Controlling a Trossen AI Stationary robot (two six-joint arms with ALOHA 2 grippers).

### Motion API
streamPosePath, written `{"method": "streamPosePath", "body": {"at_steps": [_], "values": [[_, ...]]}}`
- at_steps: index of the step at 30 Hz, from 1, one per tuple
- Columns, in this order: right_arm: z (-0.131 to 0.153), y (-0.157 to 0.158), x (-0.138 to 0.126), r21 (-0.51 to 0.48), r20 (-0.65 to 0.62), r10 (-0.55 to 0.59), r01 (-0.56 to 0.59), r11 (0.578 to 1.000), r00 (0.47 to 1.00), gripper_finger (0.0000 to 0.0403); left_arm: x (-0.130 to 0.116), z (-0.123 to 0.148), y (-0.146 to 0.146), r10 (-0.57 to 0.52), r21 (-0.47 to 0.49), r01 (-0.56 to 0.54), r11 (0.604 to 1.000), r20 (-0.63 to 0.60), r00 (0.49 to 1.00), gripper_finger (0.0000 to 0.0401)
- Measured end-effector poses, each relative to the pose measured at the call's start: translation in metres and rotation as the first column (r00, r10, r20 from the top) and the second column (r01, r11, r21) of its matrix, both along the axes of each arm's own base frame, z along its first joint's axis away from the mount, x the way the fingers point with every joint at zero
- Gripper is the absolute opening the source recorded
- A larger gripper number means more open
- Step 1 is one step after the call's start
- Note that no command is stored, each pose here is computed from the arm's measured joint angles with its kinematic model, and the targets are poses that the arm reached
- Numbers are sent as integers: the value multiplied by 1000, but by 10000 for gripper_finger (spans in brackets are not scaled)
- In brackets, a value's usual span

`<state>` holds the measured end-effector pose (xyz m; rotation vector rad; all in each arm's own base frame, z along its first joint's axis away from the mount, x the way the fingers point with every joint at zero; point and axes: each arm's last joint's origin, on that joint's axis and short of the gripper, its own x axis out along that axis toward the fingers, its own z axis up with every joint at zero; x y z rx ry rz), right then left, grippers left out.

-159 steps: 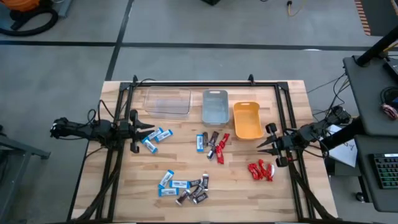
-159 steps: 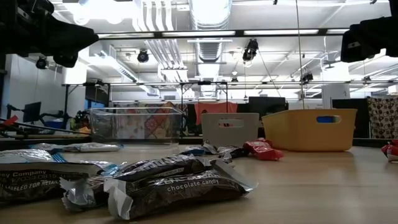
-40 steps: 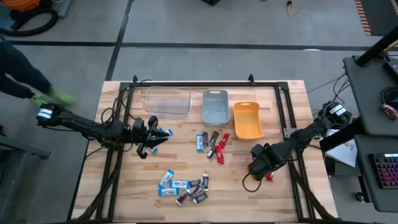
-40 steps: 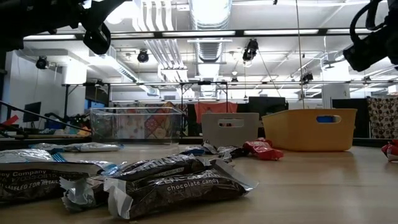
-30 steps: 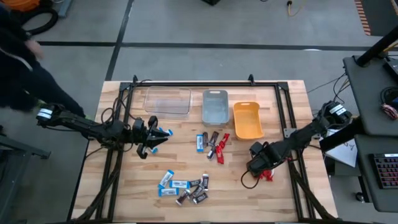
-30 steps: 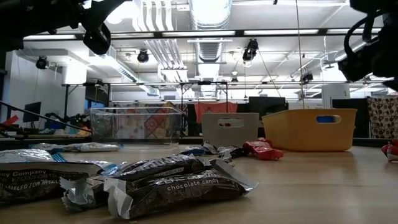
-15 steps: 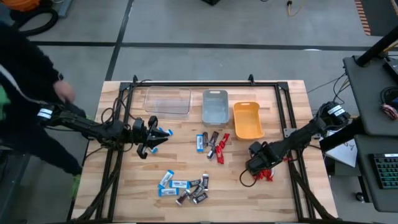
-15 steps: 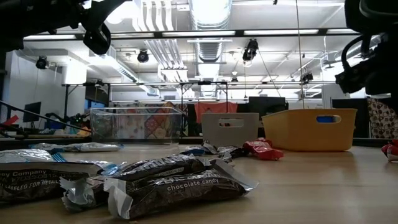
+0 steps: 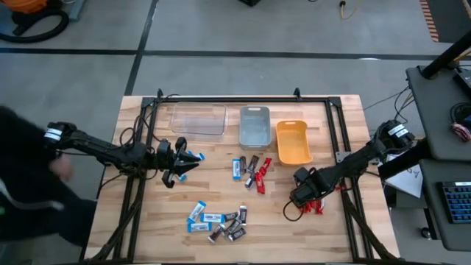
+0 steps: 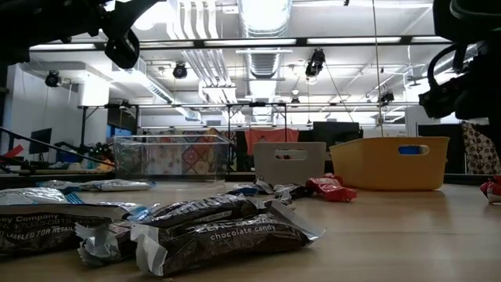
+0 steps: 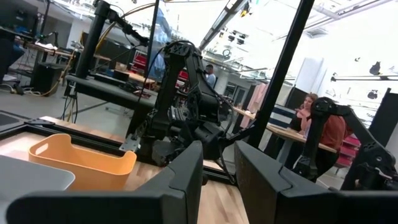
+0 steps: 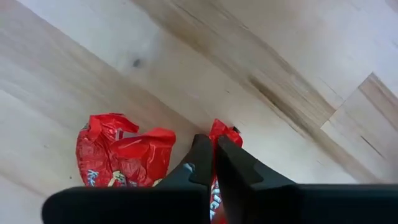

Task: Organize candy in baskets
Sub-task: Put the red chocolate into the gray bin

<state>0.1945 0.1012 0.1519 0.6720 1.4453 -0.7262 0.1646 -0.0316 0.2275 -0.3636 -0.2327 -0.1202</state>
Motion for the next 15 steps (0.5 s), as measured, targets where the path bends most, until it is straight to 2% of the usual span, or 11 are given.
{"method": "streamPosePath", "body": {"at_steps": [4, 8, 11, 15], "values": [[13, 1, 2, 22, 57, 41, -42, 999, 998, 9, 0, 0, 0, 0, 0, 0, 1000, -1, 1000, 77], [34, -1, 3, 0, 173, 69, -71, 998, 983, 9, 0, 0, 0, 0, 0, 0, 1000, -3, 1000, 77], [51, -3, 3, -44, 278, 88, -79, 996, 956, 9, 0, 0, 0, 1, 1, -1, 1000, -3, 1000, 77], [70, -7, 4, -130, 420, 145, -99, 987, 896, 9, 0, 0, 0, 2, 2, -2, 1000, -3, 1000, 77]]}}
